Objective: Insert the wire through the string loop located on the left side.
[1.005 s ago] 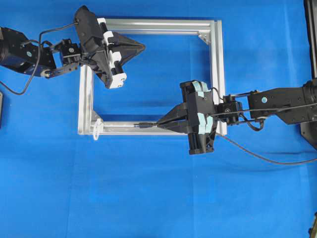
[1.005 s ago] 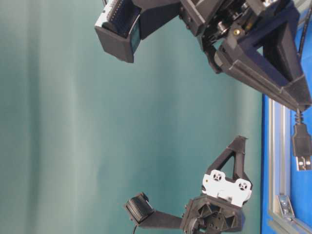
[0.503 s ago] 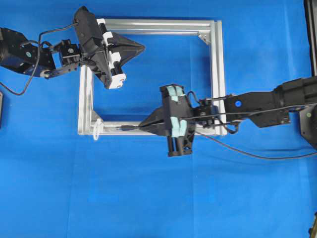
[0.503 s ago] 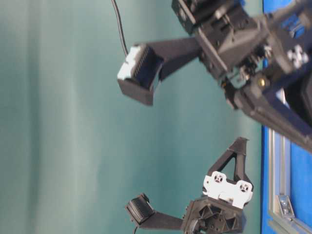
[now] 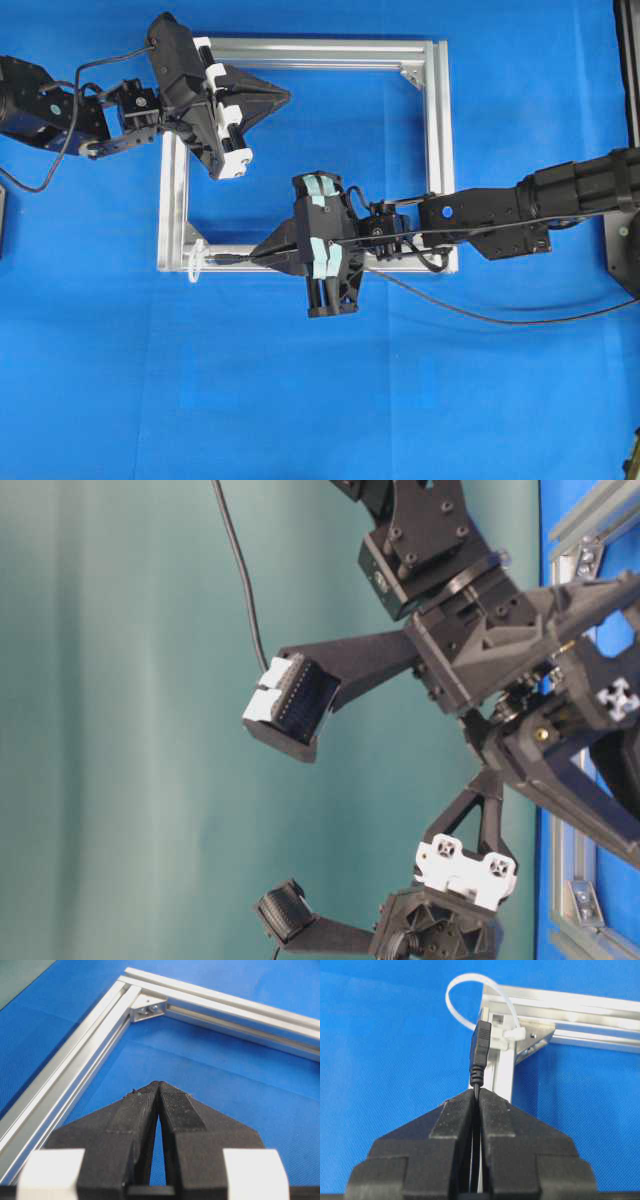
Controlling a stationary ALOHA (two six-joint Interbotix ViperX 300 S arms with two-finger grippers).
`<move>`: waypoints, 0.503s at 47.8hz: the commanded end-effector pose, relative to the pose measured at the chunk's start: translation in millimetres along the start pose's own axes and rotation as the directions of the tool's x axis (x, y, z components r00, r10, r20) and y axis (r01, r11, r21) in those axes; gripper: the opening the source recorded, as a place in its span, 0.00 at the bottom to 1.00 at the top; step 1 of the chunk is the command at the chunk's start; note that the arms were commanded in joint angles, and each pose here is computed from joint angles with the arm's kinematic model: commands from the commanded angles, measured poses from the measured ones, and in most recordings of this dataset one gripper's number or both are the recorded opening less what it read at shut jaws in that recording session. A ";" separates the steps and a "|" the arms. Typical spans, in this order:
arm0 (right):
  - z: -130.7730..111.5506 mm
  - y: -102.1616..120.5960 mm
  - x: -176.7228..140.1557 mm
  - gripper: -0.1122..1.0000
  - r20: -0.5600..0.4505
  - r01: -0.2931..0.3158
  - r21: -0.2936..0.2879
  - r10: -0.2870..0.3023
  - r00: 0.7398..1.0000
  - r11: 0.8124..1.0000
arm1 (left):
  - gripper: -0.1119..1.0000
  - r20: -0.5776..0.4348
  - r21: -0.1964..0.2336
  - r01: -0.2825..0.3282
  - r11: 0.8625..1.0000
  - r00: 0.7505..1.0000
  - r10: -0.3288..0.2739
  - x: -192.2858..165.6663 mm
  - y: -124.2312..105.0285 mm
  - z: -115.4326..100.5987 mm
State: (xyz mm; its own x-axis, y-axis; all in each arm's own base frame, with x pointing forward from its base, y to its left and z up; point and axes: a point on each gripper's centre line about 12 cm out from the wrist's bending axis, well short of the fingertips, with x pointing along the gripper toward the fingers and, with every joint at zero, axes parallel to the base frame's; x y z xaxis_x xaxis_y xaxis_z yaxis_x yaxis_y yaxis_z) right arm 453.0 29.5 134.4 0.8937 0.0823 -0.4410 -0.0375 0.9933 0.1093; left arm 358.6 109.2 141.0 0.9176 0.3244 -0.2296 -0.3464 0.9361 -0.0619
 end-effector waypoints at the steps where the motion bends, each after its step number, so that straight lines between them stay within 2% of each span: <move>1: 13.3 1.4 -1.3 0.10 0.035 -0.003 0.003 0.003 0.999 1.000 | 0.10 0.041 -0.001 0.008 1.000 0.999 -0.008 -2.1 -2.3 13.6; 24: 12.8 1.3 -1.2 0.10 0.031 -0.002 0.003 0.002 1.000 1.000 | 0.10 0.041 0.000 0.011 1.000 0.999 -0.011 -2.2 -3.5 13.5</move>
State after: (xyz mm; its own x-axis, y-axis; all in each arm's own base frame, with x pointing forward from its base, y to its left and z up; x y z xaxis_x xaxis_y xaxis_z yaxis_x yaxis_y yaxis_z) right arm 452.8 29.4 133.9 0.8917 0.0817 -0.4452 -0.0367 0.9934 0.1089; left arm 358.9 108.1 141.0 0.9186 0.3216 -0.2296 -0.3435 0.9371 -0.0619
